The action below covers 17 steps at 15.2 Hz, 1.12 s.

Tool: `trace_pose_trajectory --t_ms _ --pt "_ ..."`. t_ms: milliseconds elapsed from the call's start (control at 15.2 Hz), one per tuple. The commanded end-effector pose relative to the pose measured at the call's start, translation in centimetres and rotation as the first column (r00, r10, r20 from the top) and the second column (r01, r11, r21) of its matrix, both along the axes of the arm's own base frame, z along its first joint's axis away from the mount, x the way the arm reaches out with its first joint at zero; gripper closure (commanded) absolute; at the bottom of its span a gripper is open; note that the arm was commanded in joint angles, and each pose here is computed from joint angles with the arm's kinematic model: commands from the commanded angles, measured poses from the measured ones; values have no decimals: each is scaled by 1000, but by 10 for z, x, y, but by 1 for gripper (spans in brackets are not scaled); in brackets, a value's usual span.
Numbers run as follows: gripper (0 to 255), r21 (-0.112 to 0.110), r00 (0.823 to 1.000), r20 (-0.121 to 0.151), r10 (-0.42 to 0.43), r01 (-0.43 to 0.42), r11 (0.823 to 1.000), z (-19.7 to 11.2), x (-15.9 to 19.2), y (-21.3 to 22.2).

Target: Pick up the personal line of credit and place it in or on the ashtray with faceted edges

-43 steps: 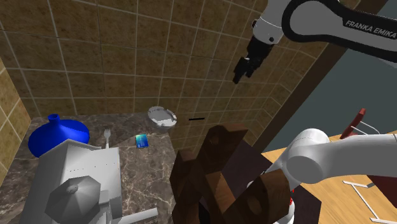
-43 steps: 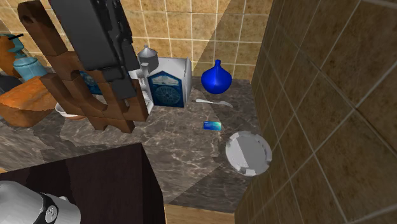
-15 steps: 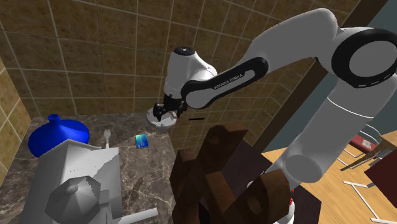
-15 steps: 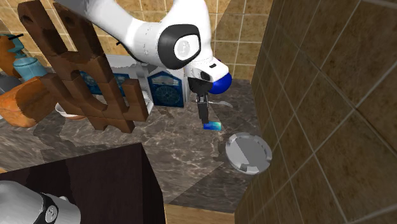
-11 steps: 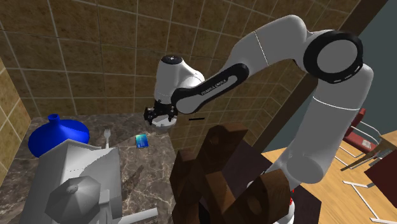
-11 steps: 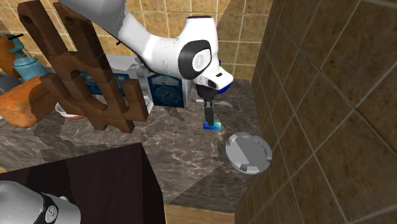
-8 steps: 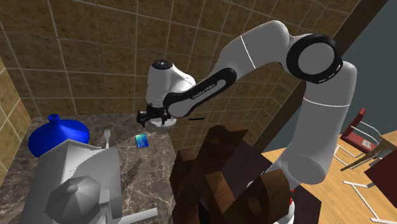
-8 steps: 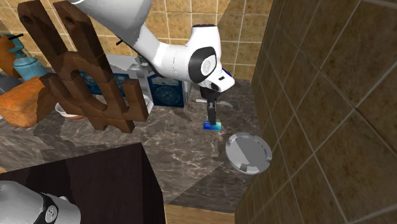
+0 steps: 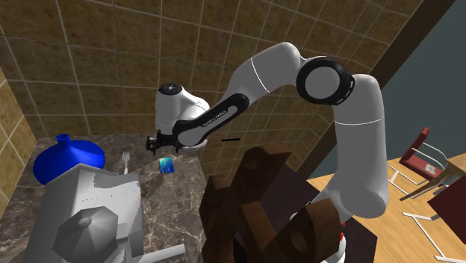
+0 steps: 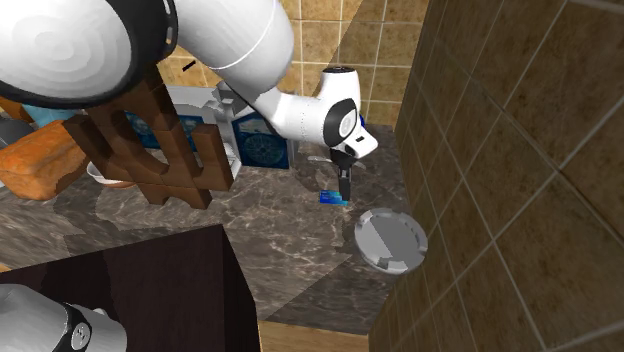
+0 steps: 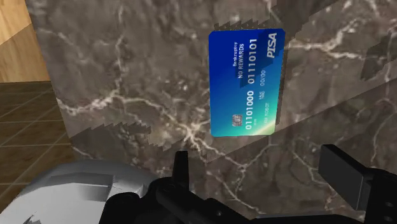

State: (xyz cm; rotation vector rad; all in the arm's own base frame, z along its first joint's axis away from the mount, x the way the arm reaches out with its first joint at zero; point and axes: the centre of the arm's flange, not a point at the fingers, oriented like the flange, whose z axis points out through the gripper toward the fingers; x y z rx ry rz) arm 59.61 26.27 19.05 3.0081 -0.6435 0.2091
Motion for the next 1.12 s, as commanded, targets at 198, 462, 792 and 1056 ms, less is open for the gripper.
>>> trace_pose_trajectory --t_ms 198,462,792,1056 --pt "0 0 1000 1 -2 2 1000 -27 4 -2" --pt "0 0 1000 1 -2 2 1000 -35 5 -2" --pt "0 0 1000 1 -2 2 1000 -35 5 -2" --pt "255 0 1000 1 -2 2 1000 -35 5 -3"
